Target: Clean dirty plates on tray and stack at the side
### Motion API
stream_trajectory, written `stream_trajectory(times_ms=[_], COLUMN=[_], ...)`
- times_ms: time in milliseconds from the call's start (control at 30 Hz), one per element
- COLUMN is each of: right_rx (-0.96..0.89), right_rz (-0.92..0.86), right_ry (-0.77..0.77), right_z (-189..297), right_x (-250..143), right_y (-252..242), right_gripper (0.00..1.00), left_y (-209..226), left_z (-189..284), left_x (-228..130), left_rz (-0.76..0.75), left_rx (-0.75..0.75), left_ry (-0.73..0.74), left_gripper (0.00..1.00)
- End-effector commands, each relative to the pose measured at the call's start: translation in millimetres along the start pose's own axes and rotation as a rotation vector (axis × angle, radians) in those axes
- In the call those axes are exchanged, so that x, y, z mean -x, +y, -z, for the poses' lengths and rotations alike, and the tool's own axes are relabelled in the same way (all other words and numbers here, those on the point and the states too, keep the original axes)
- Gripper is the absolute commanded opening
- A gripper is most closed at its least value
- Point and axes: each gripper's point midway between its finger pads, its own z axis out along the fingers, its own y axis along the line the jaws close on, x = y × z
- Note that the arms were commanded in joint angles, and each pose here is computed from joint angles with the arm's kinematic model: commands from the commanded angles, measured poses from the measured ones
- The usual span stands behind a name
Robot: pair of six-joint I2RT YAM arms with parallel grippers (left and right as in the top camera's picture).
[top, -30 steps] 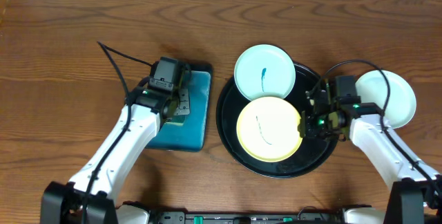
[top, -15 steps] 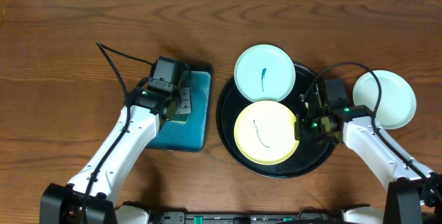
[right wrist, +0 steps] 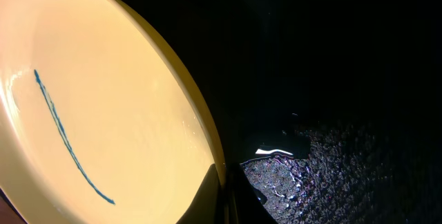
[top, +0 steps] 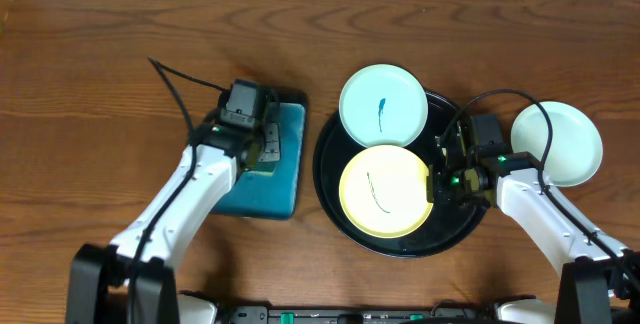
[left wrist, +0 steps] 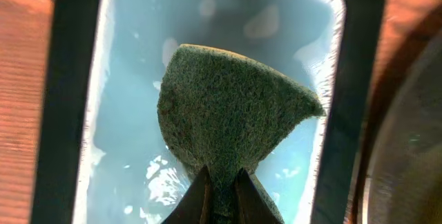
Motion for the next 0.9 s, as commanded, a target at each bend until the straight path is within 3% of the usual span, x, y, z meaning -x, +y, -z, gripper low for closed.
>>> stream_trajectory(times_ms=[0, 500, 867], right_rx=[0.001, 0.001, 0.000], right_rz=[-0.011, -0.010, -0.011], right_ry=[0.009, 0.010, 0.013], right_z=[-3, -3, -3], right_x=[-3, -3, -4], right_y=[2, 2, 2], right_gripper=[0.01, 0.01, 0.01], left_y=[3, 12, 14], left_z=[-18, -84, -94], left_x=[-8, -52, -62], left_rz=[-0.010, -0.027, -0.027], left_rx=[0.020, 0.086, 0.099], left_ry=[0.050, 0.246, 0.283], left_gripper=[0.08, 0.08, 0.07])
